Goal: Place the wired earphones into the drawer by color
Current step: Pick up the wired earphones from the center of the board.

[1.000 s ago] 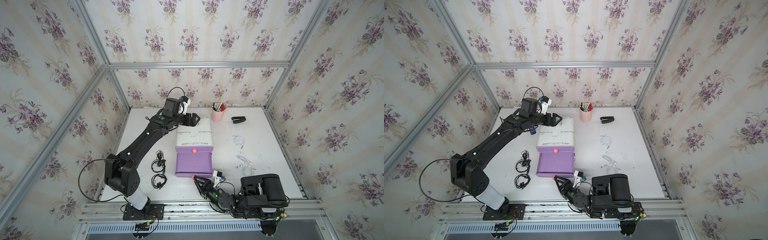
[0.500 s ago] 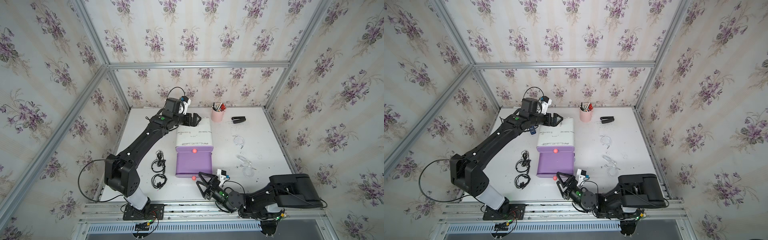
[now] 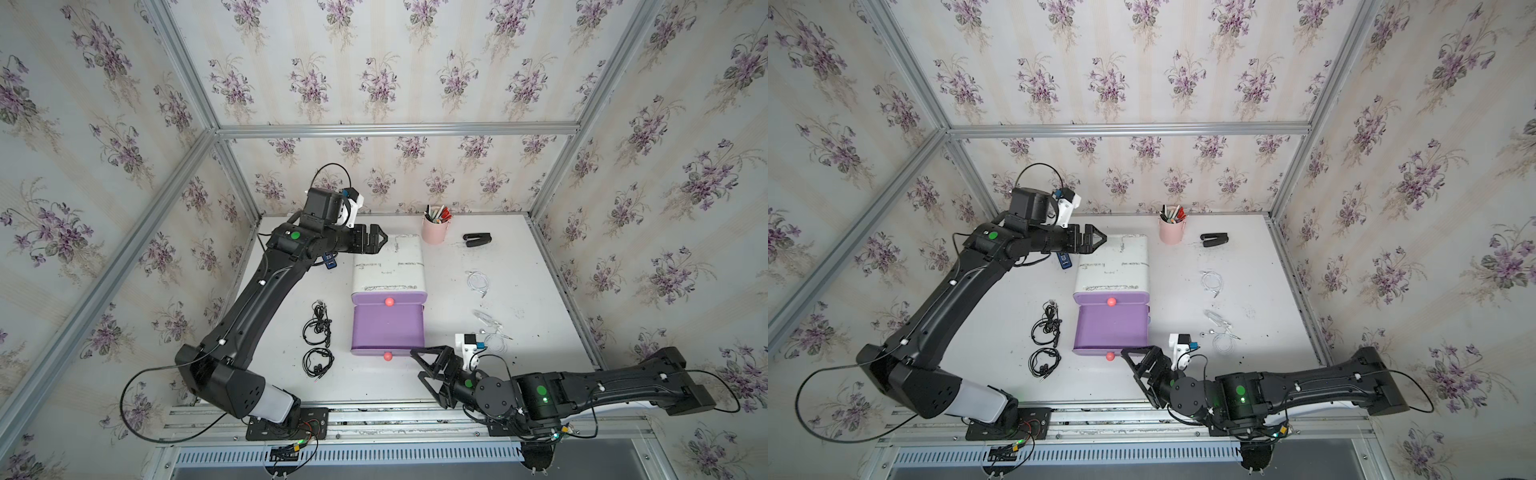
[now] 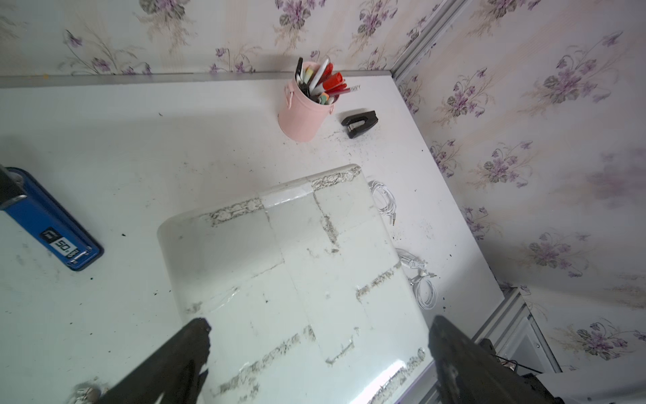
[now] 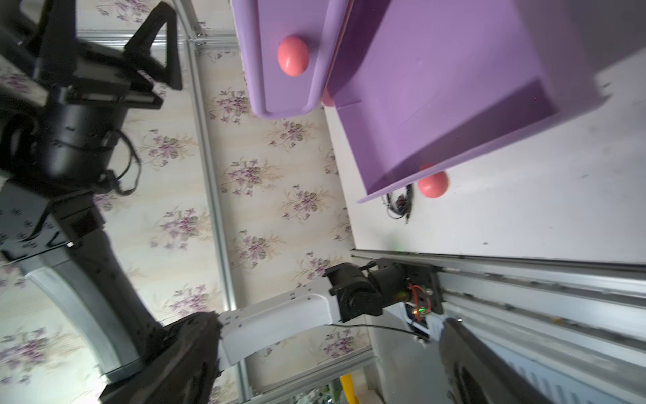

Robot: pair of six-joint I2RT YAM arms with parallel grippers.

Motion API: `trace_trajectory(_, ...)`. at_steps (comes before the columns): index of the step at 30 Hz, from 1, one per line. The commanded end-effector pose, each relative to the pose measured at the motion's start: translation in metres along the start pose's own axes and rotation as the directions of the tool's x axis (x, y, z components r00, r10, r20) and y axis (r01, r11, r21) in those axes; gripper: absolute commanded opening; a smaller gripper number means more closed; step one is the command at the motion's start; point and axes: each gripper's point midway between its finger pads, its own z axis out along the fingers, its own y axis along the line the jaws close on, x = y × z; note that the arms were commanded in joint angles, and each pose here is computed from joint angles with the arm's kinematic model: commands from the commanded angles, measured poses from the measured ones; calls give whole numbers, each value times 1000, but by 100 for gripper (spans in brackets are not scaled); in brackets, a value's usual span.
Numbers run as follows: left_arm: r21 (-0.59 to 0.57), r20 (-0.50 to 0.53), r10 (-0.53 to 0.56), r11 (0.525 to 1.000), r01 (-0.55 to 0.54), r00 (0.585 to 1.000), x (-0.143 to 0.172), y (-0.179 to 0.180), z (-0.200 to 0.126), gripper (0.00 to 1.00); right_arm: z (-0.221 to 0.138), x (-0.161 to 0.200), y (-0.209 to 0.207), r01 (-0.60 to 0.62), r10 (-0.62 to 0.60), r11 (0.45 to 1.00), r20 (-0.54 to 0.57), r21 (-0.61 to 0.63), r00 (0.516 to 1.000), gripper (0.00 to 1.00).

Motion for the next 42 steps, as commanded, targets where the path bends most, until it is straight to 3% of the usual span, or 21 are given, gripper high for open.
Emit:
trace_trajectory(1, -71, 16, 0, 997, 1, 1000, -2, 8, -31, 100, -28, -46, -36, 186, -222, 952, 129, 243, 966, 100)
trace_trajectory(5, -103, 140, -1, 995, 16, 990, -14, 13, -90, 100, -65, -91, -10, 266, -345, 918, 265, 294, 900, 100)
trace_trajectory(9, -120, 153, -12, 992, 30, 988, -6, 15, -122, 100, -98, -125, 18, 311, -433, 882, 349, 353, 831, 100)
trace_trajectory(13, -92, 123, 20, 996, -8, 992, 4, 0, -125, 100, -119, -151, 40, 362, -582, 771, 350, 524, 734, 100)
trace_trajectory(16, -162, 59, 102, 983, -91, 993, 12, -7, -114, 100, -110, -171, 53, 392, -670, 652, 252, 648, 698, 100)
trace_trajectory(19, -116, 51, 98, 989, -91, 994, 13, -19, -103, 100, -82, -201, 55, 430, -674, 608, 147, 668, 724, 100)
trace_trajectory(22, -117, 71, 89, 990, -81, 993, 11, -20, -105, 100, -56, -243, 39, 423, -621, 629, 95, 653, 778, 100)
trace_trajectory(25, -118, 68, 83, 990, -75, 994, 16, -19, -108, 100, -34, -271, 18, 427, -625, 559, 23, 710, 780, 100)
trace_trajectory(27, -115, 58, 77, 991, -70, 995, 22, -18, -109, 100, -14, -279, 8, 449, -616, 551, -19, 704, 787, 100)
trace_trajectory(29, -115, 49, 76, 991, -70, 996, 28, -16, -109, 100, -5, -290, -2, 435, -601, 554, -20, 710, 799, 100)
trace_trajectory(32, -107, 42, 66, 992, -62, 997, 35, -14, -106, 100, 0, -314, -24, 368, -537, 615, 28, 698, 843, 99)
trace_trajectory(37, -55, 21, 39, 998, -38, 999, 45, -18, -94, 100, 3, -347, -61, 277, -463, 642, 74, 715, 883, 91)
trace_trajectory(42, -36, 12, 37, 999, -37, 999, 51, -18, -86, 100, 22, -371, -85, 256, -442, 607, 51, 752, 896, 81)
